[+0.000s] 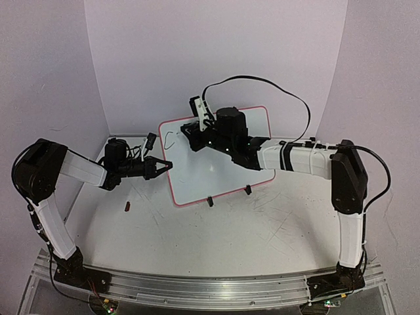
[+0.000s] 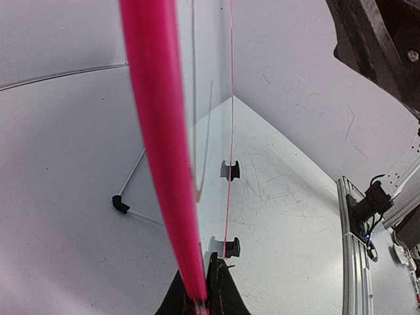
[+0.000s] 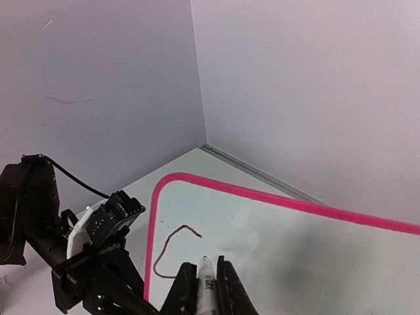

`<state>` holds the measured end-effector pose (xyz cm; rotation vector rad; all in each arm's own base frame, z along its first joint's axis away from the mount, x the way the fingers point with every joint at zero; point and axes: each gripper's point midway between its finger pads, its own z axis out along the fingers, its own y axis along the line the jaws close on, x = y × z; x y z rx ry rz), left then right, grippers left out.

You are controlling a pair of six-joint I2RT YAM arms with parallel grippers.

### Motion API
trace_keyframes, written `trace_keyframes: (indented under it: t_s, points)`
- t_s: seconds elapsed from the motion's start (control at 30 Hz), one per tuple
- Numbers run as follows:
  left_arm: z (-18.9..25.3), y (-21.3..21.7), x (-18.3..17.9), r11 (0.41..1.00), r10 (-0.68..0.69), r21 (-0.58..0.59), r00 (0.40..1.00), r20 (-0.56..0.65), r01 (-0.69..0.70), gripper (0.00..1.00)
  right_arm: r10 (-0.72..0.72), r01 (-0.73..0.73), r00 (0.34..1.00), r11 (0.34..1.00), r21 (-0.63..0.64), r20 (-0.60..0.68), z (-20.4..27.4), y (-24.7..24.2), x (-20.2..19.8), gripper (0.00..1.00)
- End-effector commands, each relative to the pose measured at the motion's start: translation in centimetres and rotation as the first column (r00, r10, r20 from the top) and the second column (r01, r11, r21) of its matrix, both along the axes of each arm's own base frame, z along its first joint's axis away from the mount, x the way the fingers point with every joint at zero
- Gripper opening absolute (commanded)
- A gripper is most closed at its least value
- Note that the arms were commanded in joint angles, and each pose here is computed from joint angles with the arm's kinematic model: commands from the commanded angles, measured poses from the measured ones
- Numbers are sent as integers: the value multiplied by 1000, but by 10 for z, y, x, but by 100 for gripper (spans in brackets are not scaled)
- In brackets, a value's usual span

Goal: Write a sentence on the whiteboard

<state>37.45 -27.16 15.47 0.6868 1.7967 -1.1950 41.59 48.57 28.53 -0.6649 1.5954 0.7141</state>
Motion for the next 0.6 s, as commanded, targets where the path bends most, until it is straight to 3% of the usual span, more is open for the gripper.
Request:
trace_keyframes:
  t_s: [0.0,0.57]
  points:
    - [18,5,20,997,65,32,990,128,-70,0,-6,1,999,995,101,53,49,-3,9,0]
    - [19,4,20,997,59,32,990,130,-63,0,-4,1,999,997,71,41,37,8,18,0]
